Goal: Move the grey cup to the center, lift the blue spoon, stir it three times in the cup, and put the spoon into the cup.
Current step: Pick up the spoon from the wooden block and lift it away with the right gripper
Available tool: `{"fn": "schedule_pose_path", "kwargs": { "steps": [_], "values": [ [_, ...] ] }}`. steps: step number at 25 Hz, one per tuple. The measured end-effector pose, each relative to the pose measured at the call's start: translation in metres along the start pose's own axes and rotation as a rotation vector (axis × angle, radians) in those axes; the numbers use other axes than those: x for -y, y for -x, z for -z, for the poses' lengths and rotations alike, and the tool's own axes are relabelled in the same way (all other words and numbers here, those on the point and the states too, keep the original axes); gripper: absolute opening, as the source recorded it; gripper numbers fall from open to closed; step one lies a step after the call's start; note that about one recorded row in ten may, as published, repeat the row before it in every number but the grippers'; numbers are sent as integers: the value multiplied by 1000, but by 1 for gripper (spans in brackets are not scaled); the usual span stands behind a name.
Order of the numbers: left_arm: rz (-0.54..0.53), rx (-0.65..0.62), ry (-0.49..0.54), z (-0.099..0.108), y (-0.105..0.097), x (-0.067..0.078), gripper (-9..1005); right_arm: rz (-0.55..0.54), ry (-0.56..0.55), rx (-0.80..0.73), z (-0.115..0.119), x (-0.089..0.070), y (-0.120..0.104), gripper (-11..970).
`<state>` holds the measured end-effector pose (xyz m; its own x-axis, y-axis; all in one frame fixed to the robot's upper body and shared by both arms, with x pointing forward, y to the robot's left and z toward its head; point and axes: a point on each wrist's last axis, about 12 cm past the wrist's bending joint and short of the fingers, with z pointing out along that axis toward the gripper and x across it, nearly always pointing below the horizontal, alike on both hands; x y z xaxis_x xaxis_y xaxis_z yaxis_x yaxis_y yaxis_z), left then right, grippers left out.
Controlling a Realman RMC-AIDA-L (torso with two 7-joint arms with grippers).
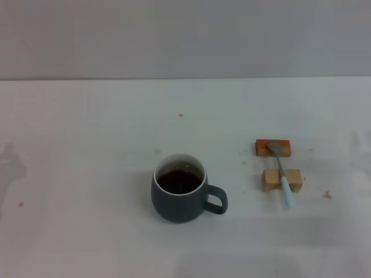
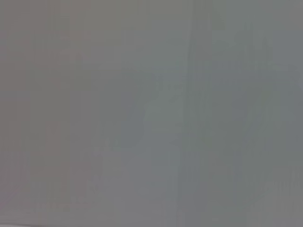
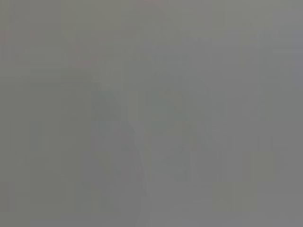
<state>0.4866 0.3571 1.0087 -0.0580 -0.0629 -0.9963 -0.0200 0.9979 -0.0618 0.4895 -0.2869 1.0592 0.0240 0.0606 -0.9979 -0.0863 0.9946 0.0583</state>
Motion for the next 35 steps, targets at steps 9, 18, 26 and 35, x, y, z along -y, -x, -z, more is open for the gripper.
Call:
{"fn": "schedule_pose_path", "kwargs": {
  "steps": [9,18,26,35],
  "values": [
    [-5,-7,5,-1,2,-6,-2,-88,79,-88,22,-46,23,311],
    [-9,-11,6,-5,4,-8,-2,-124,137,-197,39,-72,10,312],
    [-13,-12,6,-7,5,-9,-2,-125,156,-223,48,-77,-10,313],
    [-7,-9,10,-6,5,-9,-2,-153,189,-244,70,-91,-24,315]
  ]
}}
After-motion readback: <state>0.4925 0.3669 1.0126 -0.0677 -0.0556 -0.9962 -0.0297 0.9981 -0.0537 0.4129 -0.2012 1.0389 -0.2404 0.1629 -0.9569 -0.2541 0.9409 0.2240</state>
